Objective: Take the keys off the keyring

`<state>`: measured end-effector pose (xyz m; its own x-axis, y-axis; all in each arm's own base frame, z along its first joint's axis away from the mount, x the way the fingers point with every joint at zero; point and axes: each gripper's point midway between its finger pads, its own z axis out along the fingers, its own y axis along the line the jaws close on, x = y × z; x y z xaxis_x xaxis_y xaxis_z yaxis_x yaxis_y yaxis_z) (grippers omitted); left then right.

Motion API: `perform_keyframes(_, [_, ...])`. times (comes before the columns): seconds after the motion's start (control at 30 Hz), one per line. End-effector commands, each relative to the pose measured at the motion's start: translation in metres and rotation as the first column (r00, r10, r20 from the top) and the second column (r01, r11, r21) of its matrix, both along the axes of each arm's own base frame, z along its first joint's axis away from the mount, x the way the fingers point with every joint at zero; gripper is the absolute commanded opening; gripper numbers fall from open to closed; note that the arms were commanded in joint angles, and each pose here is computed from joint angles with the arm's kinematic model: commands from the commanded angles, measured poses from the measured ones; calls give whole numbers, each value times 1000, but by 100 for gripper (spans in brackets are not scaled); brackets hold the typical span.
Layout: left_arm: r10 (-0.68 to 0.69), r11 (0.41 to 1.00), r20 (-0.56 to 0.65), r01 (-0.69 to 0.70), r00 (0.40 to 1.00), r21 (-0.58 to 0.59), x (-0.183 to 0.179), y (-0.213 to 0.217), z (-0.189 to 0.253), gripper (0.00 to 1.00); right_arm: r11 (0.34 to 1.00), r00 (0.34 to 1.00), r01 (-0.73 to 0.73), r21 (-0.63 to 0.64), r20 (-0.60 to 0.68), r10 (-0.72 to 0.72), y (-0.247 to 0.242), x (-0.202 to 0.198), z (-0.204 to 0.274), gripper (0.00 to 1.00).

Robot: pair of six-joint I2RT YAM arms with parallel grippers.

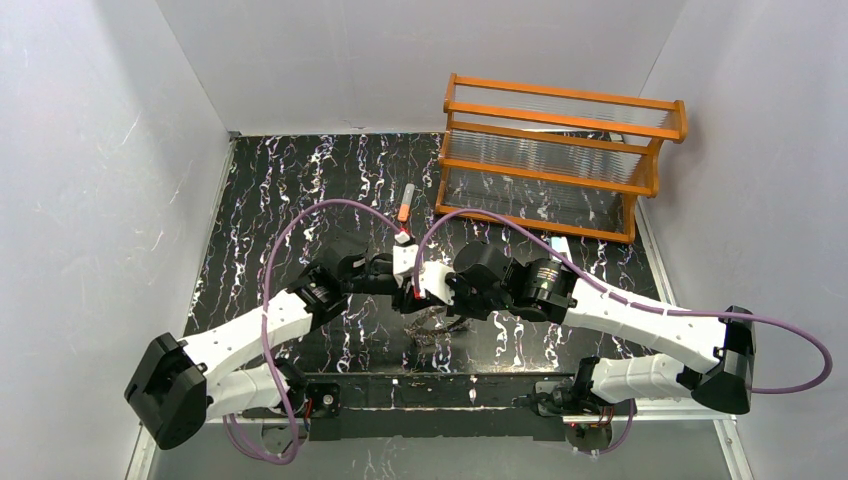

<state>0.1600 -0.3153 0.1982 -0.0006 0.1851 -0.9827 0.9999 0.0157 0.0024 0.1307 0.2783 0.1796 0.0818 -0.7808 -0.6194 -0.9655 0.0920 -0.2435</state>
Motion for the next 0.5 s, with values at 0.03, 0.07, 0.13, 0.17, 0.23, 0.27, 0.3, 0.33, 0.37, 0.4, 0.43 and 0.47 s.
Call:
perform_keyframes(0.03, [80,997,-18,-79,997,18,1,10,-2,44,991,999,5,137,47,-12,20,6,39,1])
perform_keyframes(0.07, [96,995,-18,-96,995,13,2,11,0,44,990,999,12,138,49,-18,20,7,40,1])
perform_keyframes(0.13, [147,989,-25,-147,989,-7,5,15,3,45,990,998,31,137,47,-37,19,8,41,1])
perform_keyframes(0.17, [176,984,-28,-177,984,-22,8,17,5,45,990,998,41,136,47,-48,18,10,41,1])
perform_keyframes(0.23, [246,968,-51,-248,968,-32,14,23,5,45,989,997,63,130,45,-69,18,12,40,1])
perform_keyframes(0.27, [276,959,-68,-279,959,-40,16,25,7,44,990,996,70,126,39,-75,18,12,39,1])
perform_keyframes(0.3, [304,950,-95,-310,948,-49,18,27,8,44,990,996,79,121,30,-83,18,12,39,1])
perform_keyframes(0.33, [324,942,-111,-332,939,-57,18,29,9,44,990,996,88,115,21,-91,18,12,38,1])
perform_keyframes(0.37, [342,934,-124,-351,931,-62,18,31,9,44,989,995,98,109,11,-100,18,12,37,1])
perform_keyframes(0.4, [361,926,-132,-371,923,-67,19,33,9,44,988,994,110,106,2,-111,19,12,37,1])
perform_keyframes(0.43, [373,921,-138,-384,918,-69,18,35,9,44,987,992,123,101,-5,-123,19,12,37,1])
perform_keyframes(0.47, [384,915,-141,-396,913,-71,18,36,9,44,985,991,137,102,-13,-136,19,12,38,1])
